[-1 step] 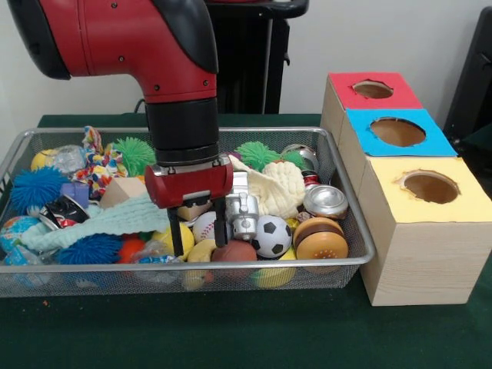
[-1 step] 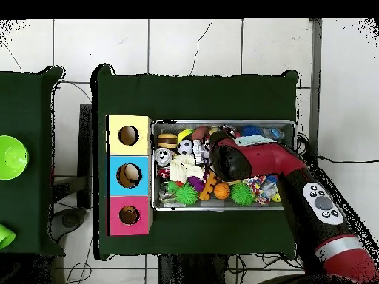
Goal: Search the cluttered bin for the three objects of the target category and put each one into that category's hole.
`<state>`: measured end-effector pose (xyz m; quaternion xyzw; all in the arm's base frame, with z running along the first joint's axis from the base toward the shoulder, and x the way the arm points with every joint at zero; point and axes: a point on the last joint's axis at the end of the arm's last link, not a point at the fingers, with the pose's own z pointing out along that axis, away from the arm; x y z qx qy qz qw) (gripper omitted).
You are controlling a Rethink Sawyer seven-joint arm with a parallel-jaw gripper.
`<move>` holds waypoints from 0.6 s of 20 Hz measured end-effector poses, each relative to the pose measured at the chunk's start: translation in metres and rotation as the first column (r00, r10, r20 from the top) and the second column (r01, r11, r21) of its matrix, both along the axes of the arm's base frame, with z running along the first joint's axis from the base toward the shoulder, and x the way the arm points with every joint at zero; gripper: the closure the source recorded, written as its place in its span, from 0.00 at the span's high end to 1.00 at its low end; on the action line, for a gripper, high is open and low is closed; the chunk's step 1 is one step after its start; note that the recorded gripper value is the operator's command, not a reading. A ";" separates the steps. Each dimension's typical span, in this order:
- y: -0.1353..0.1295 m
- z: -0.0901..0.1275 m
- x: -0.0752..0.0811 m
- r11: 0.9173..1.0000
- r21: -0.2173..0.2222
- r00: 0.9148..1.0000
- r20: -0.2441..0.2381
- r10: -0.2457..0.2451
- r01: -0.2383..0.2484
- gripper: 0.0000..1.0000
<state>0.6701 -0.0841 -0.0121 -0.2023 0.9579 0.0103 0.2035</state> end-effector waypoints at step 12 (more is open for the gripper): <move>0.003 -0.007 -0.004 1.000 0.011 1.000 -0.012 -0.001 0.001 1.00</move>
